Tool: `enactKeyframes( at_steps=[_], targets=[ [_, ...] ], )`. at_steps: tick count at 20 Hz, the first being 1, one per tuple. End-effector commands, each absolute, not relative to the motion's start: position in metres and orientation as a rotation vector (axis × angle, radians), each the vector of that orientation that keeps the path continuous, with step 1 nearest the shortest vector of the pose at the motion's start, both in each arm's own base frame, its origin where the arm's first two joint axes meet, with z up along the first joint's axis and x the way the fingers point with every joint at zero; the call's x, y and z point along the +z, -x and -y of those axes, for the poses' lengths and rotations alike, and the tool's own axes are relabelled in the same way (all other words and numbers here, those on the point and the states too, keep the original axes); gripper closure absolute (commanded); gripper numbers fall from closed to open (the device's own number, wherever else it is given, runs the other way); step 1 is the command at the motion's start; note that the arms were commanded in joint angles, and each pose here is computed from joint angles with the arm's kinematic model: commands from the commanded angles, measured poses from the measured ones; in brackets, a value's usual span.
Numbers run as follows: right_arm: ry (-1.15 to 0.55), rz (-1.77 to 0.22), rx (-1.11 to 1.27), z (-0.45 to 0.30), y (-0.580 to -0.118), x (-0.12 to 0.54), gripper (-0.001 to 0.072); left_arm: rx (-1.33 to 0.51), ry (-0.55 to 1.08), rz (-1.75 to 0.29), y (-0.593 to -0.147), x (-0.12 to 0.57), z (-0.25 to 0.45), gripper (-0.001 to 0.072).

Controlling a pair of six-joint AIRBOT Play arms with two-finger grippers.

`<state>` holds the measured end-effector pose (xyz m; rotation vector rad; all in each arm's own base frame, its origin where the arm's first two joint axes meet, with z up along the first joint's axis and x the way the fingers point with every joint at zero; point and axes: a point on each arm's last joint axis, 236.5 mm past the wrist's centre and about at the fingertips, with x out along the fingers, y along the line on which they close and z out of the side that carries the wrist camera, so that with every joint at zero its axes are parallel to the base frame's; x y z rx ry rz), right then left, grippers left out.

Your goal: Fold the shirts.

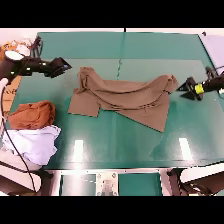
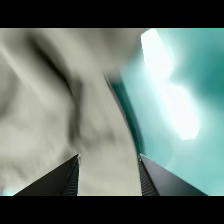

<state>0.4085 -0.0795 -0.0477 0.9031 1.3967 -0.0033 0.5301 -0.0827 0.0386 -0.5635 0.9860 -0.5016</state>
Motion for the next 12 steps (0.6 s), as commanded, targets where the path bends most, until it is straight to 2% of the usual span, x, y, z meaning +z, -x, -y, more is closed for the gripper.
enactKeyframes(
  at_steps=[1, 7, 12],
  targets=[
    [-1.037, -1.604, 0.003, 0.047, -0.331, -0.077, 0.0304, -0.536, 0.551, -1.093, -0.503, 0.033, 0.064, 0.0005],
    [-1.028, -1.57, -0.05, 0.022, -0.288, -0.094, 0.0303, -0.572, 0.511, -1.134, -0.491, 0.029, 0.066, 0.0005],
    [-0.996, -1.621, -0.066, -0.033, -0.252, -0.136, 0.0305, -0.571, 0.511, -1.133, -0.491, 0.029, 0.066, 0.0005]
  ],
)
